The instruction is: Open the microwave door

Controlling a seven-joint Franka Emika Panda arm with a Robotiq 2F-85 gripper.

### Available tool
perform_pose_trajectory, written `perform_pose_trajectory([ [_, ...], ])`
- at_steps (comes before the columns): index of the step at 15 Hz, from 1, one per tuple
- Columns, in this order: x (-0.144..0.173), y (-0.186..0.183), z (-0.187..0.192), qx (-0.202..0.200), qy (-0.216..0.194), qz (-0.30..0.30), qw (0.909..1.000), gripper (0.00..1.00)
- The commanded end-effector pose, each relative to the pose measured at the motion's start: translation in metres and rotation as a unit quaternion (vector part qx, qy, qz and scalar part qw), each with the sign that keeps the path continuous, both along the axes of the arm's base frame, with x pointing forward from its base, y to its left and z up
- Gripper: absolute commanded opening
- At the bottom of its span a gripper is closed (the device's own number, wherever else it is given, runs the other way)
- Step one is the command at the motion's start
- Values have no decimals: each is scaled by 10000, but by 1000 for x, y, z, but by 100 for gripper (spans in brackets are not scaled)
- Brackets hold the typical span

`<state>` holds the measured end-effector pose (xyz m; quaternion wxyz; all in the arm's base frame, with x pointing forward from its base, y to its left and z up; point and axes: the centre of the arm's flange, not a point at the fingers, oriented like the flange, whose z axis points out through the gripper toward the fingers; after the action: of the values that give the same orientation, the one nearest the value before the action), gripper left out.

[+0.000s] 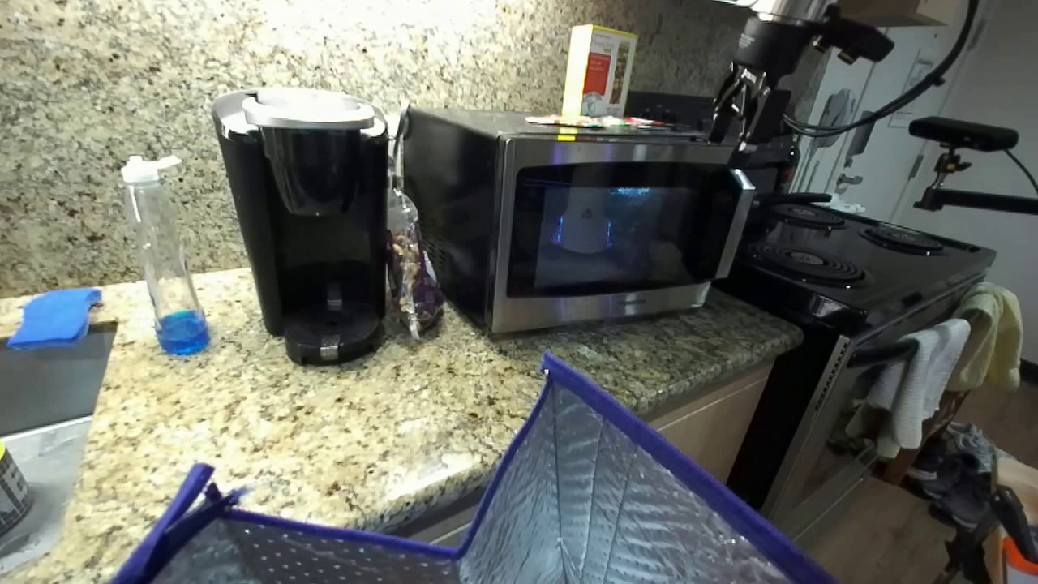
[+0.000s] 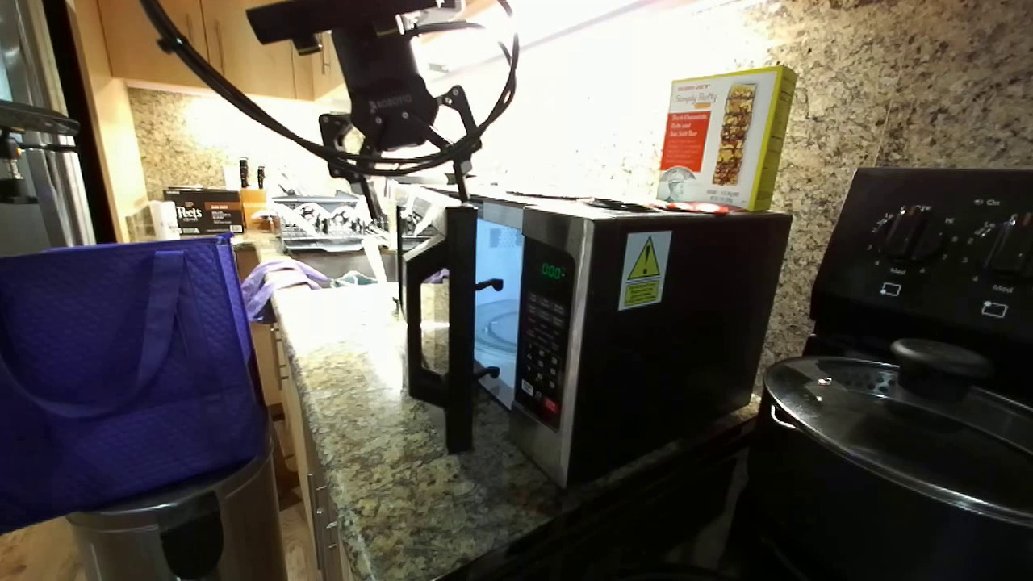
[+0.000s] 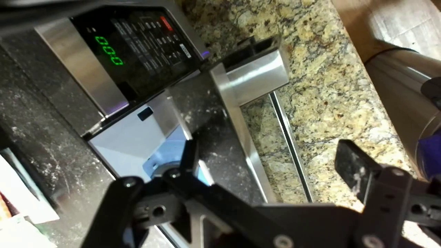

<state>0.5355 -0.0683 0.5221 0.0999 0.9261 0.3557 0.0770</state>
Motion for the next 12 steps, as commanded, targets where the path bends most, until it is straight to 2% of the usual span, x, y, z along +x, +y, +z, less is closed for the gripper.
perform_pose_trajectory([
  [1, 6, -1, -4, 30, 81, 318, 9995, 100],
  [5, 0, 1, 0, -226, 63, 127, 9996, 100],
  [12, -1, 12, 9, -509, -265, -412, 9975, 100],
])
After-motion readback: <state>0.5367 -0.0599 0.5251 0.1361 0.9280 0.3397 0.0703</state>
